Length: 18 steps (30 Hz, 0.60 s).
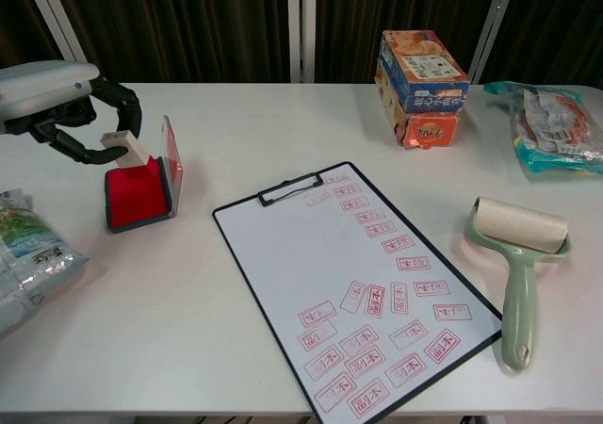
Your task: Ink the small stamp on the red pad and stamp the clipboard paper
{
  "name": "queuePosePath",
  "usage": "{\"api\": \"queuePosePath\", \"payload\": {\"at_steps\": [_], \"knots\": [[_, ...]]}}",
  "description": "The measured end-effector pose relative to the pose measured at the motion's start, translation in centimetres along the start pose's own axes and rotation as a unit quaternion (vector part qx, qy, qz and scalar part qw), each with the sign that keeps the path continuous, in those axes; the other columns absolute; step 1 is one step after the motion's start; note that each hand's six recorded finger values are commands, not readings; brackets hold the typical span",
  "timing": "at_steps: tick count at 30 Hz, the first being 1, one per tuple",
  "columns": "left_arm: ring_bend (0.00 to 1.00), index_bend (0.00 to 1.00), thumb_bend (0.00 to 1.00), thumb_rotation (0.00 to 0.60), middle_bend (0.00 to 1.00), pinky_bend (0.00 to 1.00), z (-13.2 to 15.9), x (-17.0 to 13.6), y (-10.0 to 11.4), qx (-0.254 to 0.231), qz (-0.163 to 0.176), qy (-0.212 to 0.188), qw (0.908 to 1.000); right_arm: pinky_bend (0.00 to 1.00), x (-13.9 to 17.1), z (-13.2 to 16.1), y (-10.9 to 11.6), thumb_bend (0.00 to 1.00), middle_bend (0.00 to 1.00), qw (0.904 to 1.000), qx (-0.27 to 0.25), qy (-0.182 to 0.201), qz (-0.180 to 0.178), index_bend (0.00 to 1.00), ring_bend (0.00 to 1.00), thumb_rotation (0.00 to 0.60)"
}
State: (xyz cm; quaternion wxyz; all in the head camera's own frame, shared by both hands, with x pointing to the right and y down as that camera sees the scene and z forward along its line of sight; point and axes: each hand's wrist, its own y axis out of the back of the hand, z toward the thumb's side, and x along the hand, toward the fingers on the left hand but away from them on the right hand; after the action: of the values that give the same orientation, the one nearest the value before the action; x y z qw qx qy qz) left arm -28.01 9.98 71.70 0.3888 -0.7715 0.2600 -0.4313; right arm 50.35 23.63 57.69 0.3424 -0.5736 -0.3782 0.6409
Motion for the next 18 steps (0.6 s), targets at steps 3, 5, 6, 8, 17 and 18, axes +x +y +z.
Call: {"api": "queuePosePath", "payload": {"at_steps": [3, 5, 6, 8, 17, 18], "knots": [[1.00, 0.70, 0.47, 0.600, 0.70, 1.00, 0.0, 0.7, -0.3, 0.008, -0.010, 0.008, 0.9999, 0.00, 0.0, -0.1, -0.1, 0.24, 0.00, 1.0000, -0.001, -0.001, 0.001, 0.00, 0.00, 0.600], [1.00, 0.70, 0.47, 0.600, 0.70, 1.00, -0.2, 1.2, -0.5, 0.009, -0.016, 0.015, 0.9997, 0.00, 0.0, -0.2, -0.2, 0.24, 0.00, 1.0000, -0.002, -0.003, 0.002, 0.00, 0.00, 0.600], [1.00, 0.70, 0.47, 0.600, 0.70, 1.00, -0.2, 1.4, -0.6, 0.010, -0.019, 0.017, 0.9996, 0.00, 0.1, -0.2, -0.2, 0.24, 0.00, 1.0000, -0.002, -0.003, 0.003, 0.00, 0.00, 0.600], [1.00, 0.70, 0.47, 0.600, 0.70, 1.00, -0.4, 1.7, -0.8, 0.013, -0.024, 0.022, 0.9994, 0.00, 0.1, -0.3, -0.2, 0.24, 0.00, 1.0000, -0.002, -0.005, 0.004, 0.00, 0.00, 0.600], [1.00, 0.71, 0.47, 0.600, 0.71, 1.00, -1.2, 2.2, -1.6, 0.016, -0.038, 0.033, 0.9986, 0.00, 0.1, -0.7, -0.3, 0.25, 0.00, 0.9999, -0.002, -0.012, 0.007, 0.00, 0.00, 0.600], [1.00, 0.71, 0.47, 0.600, 0.71, 1.00, -1.2, 2.2, -1.6, 0.016, -0.038, 0.034, 0.9986, 0.00, 0.1, -0.7, -0.4, 0.25, 0.00, 0.9999, -0.002, -0.012, 0.007, 0.00, 0.00, 0.600]]}}
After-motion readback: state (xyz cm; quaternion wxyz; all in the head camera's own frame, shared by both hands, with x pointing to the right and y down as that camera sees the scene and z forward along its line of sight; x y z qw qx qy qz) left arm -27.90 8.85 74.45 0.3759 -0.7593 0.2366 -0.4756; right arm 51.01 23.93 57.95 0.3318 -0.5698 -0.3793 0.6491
